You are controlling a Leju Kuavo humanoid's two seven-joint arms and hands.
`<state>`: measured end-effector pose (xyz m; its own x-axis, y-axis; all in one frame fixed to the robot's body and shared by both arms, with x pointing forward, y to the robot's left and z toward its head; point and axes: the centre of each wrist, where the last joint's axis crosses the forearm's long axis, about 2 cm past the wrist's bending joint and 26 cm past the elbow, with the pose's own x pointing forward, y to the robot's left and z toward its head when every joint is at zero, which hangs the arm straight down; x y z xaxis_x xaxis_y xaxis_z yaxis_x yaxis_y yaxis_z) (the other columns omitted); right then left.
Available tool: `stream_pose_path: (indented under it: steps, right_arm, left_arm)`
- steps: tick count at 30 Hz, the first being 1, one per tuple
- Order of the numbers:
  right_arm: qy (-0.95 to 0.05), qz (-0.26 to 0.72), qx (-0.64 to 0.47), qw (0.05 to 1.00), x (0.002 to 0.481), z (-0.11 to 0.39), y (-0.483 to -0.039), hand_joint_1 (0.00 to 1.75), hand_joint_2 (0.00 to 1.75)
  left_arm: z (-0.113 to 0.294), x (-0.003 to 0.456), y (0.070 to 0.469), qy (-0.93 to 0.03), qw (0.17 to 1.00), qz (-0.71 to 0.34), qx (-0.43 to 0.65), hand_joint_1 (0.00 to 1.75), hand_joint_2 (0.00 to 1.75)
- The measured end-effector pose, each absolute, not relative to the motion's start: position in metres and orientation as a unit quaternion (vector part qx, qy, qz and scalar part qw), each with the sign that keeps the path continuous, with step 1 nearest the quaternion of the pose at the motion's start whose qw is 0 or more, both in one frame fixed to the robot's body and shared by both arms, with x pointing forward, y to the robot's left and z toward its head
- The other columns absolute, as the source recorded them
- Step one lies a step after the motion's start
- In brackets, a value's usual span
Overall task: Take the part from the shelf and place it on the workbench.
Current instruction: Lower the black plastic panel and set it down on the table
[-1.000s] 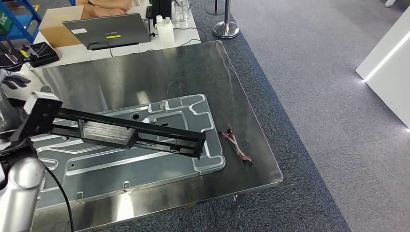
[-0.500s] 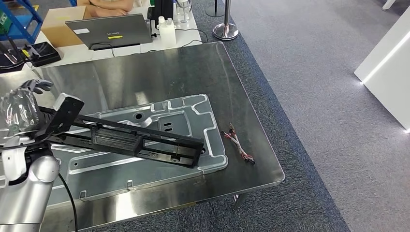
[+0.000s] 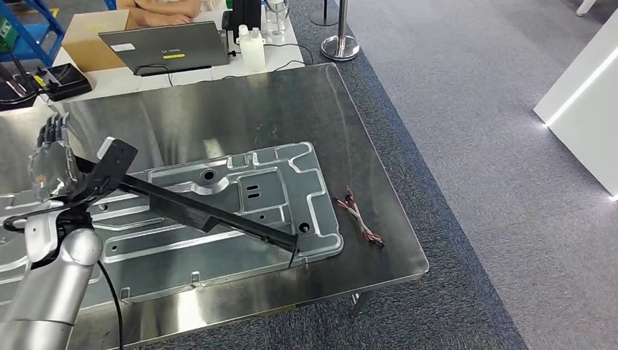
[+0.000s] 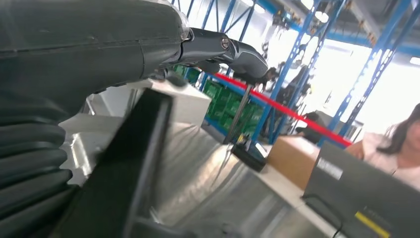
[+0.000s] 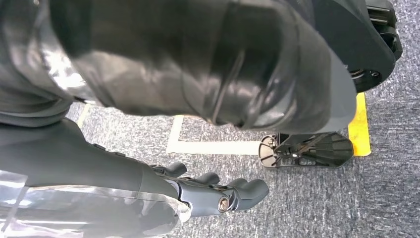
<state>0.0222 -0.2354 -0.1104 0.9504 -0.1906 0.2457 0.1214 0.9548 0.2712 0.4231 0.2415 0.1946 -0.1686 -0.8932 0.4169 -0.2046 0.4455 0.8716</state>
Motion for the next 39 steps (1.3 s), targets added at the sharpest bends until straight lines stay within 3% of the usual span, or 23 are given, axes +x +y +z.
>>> stream_pose_path:
  steps: [12,24,39]
  right_arm:
    - [-0.134,-0.085,0.132,0.978,0.022,-0.110,-0.234,0.00,0.00]
    - [-0.130,-0.091,0.135,0.978,0.022,-0.110,-0.234,0.00,0.00]
    - [-0.122,-0.089,0.151,0.977,0.027,-0.109,-0.231,0.00,0.00]
  left_arm:
    - [0.195,0.436,0.238,-0.612,0.571,-0.403,0.371,0.00,0.00]
    - [0.205,0.447,0.233,-0.591,0.577,-0.416,0.381,0.00,0.00]
    - [0.246,0.476,0.214,-0.411,0.555,-0.607,0.395,0.00,0.00]
